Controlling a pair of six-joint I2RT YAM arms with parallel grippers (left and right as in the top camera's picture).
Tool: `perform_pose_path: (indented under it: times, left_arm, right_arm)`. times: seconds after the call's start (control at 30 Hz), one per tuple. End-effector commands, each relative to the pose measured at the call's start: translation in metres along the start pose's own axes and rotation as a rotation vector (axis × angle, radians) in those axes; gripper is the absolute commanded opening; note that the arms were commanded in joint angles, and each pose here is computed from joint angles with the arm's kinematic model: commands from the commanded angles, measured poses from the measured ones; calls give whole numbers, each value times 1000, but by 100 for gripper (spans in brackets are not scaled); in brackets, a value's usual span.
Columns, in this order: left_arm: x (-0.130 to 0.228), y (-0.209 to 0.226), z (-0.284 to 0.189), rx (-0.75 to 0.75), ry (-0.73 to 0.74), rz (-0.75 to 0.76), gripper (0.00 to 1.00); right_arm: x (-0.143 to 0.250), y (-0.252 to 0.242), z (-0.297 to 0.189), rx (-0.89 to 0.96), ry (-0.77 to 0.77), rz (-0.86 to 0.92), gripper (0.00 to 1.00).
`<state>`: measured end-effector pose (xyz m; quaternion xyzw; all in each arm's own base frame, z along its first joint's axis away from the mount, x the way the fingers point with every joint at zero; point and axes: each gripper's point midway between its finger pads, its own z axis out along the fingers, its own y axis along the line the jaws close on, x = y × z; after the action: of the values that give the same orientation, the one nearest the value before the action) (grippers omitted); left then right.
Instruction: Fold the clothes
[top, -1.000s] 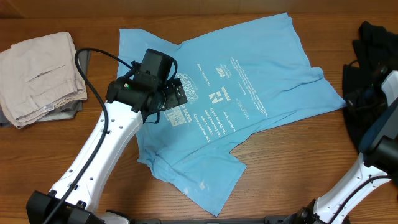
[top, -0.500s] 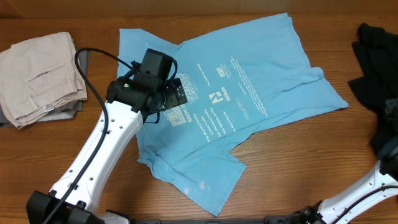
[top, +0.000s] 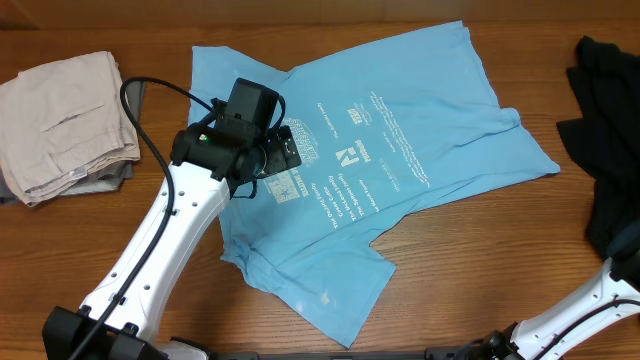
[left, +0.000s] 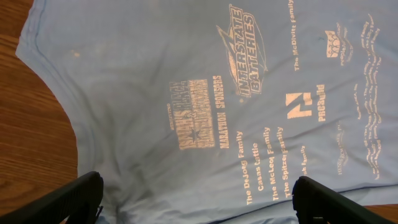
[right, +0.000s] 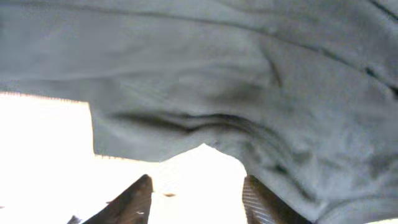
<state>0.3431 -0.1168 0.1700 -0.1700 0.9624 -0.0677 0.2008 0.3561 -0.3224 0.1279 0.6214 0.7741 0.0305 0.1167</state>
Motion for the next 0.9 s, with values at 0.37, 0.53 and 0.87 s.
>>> perform_pose_path:
  times: [0.37,0.53,0.87]
  left_arm:
    - [-3,3,0,-14,-13,3,100]
    - [-3,3,0,-14,-13,3,100]
    - [-3,3,0,-14,-13,3,100]
  right_arm:
    - [113,48,59,20,198,-166,66]
    - [128,39,87,38,213,-116,68]
    - [129,27,99,81,197,-116,66]
